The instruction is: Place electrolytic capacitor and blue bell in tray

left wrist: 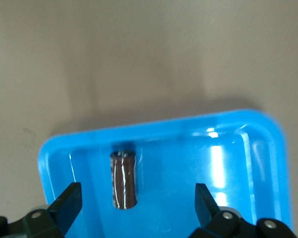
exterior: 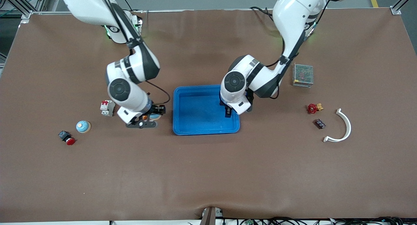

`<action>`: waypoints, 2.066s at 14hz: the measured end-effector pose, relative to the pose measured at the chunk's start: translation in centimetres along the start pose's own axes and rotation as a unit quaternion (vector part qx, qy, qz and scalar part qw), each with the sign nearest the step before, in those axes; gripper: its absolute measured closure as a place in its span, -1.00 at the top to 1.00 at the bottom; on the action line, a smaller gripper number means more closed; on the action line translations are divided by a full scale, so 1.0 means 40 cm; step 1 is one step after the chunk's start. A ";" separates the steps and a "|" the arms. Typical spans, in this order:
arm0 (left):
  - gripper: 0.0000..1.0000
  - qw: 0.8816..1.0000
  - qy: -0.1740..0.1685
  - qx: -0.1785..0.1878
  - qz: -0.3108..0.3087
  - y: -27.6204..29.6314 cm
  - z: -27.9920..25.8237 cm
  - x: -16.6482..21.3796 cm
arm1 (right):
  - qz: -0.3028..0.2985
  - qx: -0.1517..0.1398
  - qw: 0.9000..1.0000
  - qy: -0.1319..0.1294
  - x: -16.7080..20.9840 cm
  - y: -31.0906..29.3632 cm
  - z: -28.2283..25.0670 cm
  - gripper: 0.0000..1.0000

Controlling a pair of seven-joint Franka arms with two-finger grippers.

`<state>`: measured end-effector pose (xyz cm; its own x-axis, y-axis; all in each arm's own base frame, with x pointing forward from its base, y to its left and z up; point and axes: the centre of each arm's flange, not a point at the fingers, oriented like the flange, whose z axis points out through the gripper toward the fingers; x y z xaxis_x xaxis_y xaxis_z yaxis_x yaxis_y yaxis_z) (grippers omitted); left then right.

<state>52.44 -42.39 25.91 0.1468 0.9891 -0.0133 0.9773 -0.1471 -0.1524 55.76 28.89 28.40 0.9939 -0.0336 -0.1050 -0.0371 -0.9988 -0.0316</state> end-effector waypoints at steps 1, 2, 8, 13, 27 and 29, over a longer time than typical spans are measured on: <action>1.00 1.000 0.003 0.003 0.010 0.012 -0.027 0.035 | 0.008 -0.001 1.000 0.001 -0.020 -0.036 0.003 0.34; 1.00 1.000 0.006 0.003 0.020 0.026 -0.054 0.075 | 0.015 0.000 1.000 0.004 -0.037 -0.067 0.004 0.34; 1.00 0.995 0.018 0.039 0.089 0.094 -0.152 0.377 | 0.044 0.015 0.998 0.034 -0.098 -0.189 0.029 0.34; 1.00 0.986 0.029 0.054 0.153 0.133 -0.154 0.681 | 0.042 0.021 0.998 0.049 -0.136 -0.254 0.131 0.34; 1.00 0.978 0.056 0.029 0.201 0.114 0.074 1.041 | 0.008 0.012 0.999 0.051 -0.229 -0.310 0.293 0.34; 0.99 0.976 0.059 0.031 0.207 0.106 0.108 1.062 | 0.008 0.011 0.999 0.051 -0.229 -0.310 0.295 0.34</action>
<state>62.16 -0.94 20.41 0.5467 0.8369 0.0269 0.8203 -0.5289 -0.2179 45.89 41.98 18.04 0.9986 -0.0535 -0.0040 -0.0536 -0.9971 -0.0532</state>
